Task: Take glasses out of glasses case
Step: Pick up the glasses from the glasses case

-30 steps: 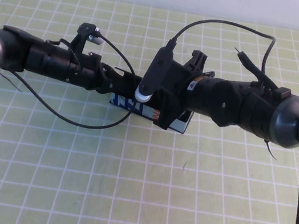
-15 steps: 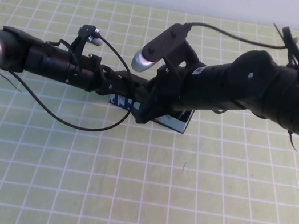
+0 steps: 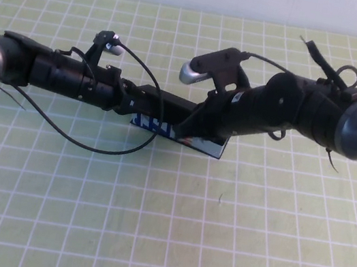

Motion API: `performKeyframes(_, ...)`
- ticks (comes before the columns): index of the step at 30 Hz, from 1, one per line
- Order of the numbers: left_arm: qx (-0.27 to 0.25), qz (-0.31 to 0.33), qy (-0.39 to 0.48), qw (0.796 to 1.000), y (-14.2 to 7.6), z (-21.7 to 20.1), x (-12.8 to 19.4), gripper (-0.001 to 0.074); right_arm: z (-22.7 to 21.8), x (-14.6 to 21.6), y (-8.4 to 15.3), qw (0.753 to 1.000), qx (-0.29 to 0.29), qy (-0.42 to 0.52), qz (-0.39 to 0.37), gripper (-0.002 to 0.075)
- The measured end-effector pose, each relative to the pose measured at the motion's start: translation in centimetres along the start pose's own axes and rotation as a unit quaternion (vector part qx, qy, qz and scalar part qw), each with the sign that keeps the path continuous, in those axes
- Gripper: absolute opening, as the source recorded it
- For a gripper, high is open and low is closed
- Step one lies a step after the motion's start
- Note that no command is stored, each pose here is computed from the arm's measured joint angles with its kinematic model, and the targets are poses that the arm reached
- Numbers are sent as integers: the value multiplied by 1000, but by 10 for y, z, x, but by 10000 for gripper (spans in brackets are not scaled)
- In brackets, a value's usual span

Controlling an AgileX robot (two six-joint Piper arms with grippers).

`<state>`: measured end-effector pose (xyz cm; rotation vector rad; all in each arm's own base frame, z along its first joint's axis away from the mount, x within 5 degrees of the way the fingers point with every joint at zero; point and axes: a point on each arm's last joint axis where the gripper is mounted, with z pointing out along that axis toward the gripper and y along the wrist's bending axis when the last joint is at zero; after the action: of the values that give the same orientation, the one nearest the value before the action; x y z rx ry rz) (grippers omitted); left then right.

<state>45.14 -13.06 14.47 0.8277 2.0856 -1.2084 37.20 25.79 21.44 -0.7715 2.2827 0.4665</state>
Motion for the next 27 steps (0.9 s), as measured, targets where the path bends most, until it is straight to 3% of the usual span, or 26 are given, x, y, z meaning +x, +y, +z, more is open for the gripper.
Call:
performKeyframes(13, 32, -11, 37, 999, -6, 0, 7, -4, 18, -39, -52, 998, 21, -35, 56, -15)
performKeyframes(27, 33, -13, 41, 999, -6, -1, 7, -4, 70, -51, -61, 997, -19, 12, 76, -15)
